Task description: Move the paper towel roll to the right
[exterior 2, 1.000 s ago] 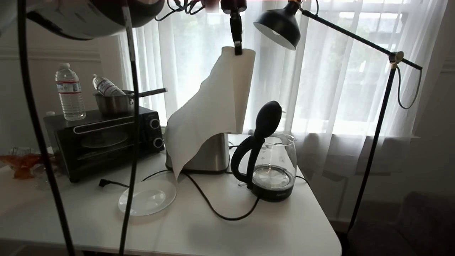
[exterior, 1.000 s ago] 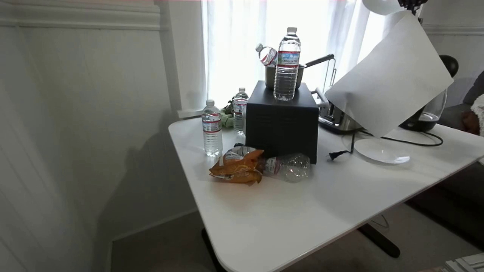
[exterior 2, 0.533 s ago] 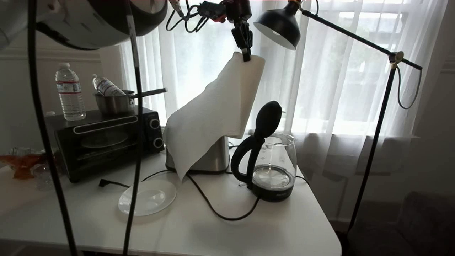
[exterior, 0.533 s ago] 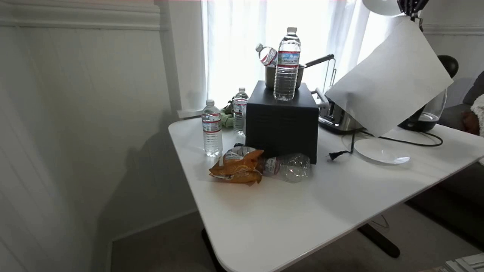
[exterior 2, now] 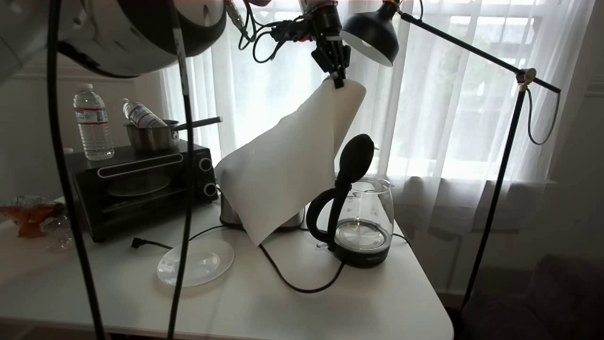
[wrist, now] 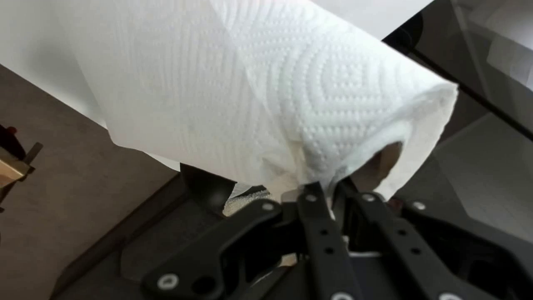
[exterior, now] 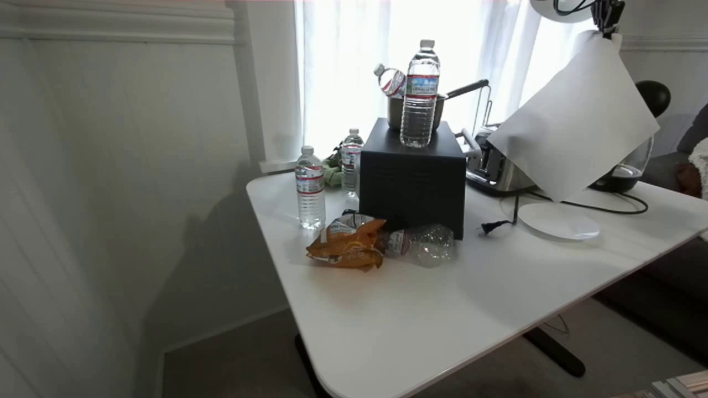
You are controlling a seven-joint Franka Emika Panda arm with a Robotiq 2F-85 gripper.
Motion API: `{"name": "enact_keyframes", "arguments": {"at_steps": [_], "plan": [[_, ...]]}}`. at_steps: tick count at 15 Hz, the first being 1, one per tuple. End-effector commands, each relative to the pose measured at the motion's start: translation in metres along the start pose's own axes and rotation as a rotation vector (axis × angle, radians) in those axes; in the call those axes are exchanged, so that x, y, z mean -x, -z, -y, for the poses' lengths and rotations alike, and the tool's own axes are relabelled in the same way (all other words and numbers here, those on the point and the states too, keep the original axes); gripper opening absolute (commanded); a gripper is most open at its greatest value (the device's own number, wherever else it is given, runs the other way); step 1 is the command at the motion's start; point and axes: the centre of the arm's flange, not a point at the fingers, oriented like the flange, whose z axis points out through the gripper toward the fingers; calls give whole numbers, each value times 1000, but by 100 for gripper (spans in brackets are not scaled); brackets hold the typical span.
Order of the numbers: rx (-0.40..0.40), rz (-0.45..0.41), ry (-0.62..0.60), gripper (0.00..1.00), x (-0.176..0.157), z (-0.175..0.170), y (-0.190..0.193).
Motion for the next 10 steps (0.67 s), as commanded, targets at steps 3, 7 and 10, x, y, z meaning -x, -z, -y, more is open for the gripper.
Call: {"name": "enact_keyframes", "arguments": {"at_steps": [3,7,10], "plan": [[-35,-104,-181,3,-5,-23,-14],[-77,-115,-251,3,-21,-24,5],[-82,-95,-243,3,-18,-21,10]]}}
